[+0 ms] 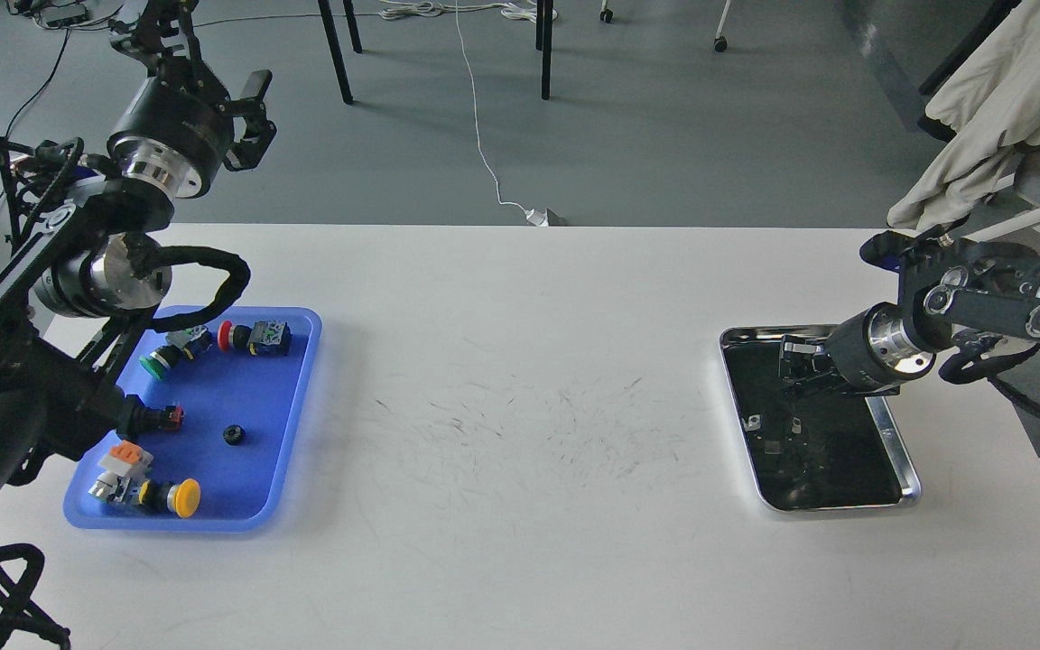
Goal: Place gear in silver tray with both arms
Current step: 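Move the gear over the silver tray and open the right gripper, then withdraw the right arm up and away from the silver tray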
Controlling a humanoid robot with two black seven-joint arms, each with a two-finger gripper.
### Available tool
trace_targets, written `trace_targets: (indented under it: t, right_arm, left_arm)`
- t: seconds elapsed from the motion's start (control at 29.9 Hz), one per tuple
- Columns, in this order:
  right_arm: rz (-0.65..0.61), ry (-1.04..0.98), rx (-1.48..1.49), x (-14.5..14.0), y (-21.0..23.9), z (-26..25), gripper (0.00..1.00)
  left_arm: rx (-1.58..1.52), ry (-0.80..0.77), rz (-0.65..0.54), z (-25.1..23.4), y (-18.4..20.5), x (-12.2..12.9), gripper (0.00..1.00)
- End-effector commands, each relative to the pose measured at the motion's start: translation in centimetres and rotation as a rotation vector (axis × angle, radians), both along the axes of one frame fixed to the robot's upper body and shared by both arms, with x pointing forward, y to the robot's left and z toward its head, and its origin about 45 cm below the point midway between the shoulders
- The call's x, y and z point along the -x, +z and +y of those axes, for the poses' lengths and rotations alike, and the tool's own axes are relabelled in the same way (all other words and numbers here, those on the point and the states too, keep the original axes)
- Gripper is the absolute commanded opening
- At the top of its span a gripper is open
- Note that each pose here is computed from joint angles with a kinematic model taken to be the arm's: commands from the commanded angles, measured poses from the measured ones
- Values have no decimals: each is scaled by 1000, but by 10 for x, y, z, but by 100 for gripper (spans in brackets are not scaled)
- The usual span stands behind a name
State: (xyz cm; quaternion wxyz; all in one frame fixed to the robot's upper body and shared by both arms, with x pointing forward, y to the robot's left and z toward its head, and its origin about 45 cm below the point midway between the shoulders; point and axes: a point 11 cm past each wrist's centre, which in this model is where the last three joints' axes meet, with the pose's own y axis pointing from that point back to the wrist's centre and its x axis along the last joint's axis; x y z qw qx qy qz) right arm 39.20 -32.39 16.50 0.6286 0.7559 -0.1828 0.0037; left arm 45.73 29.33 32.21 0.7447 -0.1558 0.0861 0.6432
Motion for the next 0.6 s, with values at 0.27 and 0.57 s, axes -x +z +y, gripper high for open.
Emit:
trace_targets:
  t: [0.27, 0.57]
  right_arm:
    - [4, -7, 2, 0, -6, 0, 48]
    - [-45, -60, -51, -8, 16, -9, 93]
  left_arm:
    - [3, 3, -1, 0, 0, 0, 98]
    - [1, 8, 3, 2, -1, -1, 98]
